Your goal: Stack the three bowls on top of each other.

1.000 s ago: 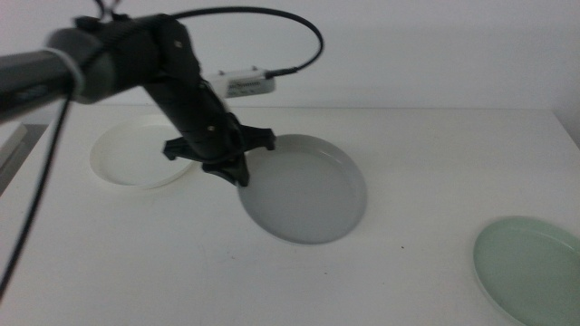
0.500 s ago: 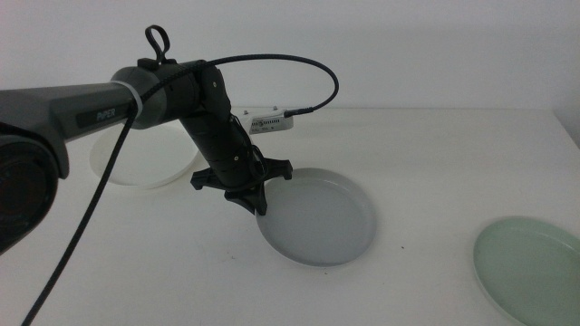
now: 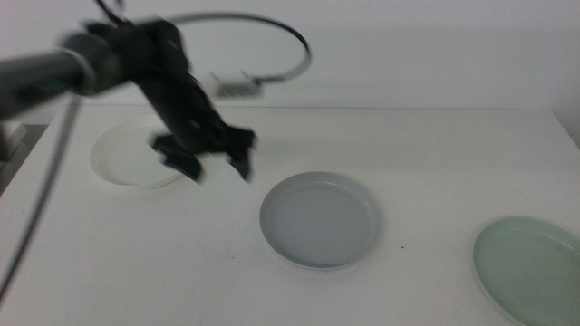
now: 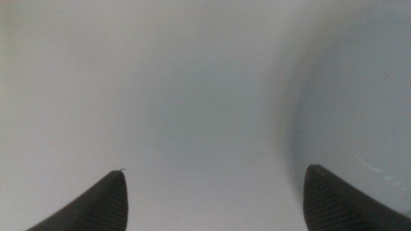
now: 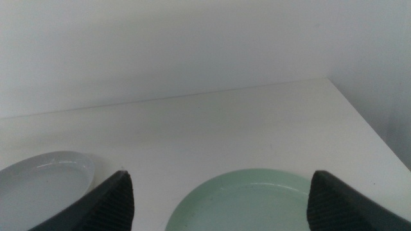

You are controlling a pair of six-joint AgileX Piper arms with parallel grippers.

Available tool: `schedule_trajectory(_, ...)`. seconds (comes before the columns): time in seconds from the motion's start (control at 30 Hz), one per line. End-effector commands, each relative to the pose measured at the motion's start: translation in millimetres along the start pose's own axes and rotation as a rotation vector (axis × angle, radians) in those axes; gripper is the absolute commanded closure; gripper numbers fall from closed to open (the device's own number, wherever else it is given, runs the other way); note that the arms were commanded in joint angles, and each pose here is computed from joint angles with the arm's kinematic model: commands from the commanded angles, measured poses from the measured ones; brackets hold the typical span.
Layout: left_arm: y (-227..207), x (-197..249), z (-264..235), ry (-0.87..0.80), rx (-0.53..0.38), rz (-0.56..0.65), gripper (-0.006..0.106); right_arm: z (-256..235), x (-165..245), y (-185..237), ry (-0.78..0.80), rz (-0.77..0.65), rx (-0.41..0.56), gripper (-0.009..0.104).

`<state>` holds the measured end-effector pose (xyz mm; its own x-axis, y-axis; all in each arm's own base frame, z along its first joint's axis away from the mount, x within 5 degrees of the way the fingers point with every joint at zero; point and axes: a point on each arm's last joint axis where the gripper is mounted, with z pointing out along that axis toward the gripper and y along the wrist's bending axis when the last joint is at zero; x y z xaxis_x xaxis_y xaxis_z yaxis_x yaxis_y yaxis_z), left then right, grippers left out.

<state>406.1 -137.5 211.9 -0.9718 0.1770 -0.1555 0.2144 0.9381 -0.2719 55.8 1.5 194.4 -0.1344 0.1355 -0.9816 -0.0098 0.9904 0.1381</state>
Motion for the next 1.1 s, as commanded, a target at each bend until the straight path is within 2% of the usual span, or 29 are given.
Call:
schedule_trajectory(0.0,19,0,-43,-0.087,-0.077,-0.011,0.007,0,0,-1,-0.01,-0.016,0.006,0.004)
schedule_trajectory(0.13,64,6,-88,-0.185,-0.222,-0.132,0.007,0,0,-1,-0.01,-0.016,0.006,0.004)
schedule_trajectory(0.23,105,9,-103,-0.217,-0.27,-0.15,0.007,0,0,-1,-0.01,-0.016,0.006,0.004)
schedule_trajectory(0.43,173,2,-113,-0.358,-0.243,-0.229,0.007,0,0,-1,-0.01,-0.016,0.006,0.004)
schedule_trajectory(0.57,195,-12,-98,-0.348,-0.255,-0.248,0.007,0,0,-1,-0.01,-0.016,0.006,0.004)
schedule_trajectory(0.7,212,-26,-73,-0.314,-0.271,-0.244,0.007,0,0,-1,-0.01,-0.016,0.006,0.004)
schedule_trajectory(1.07,235,-34,-8,-0.224,-0.224,-0.239,0.008,0,0,-1,-0.01,-0.016,0.006,0.004)
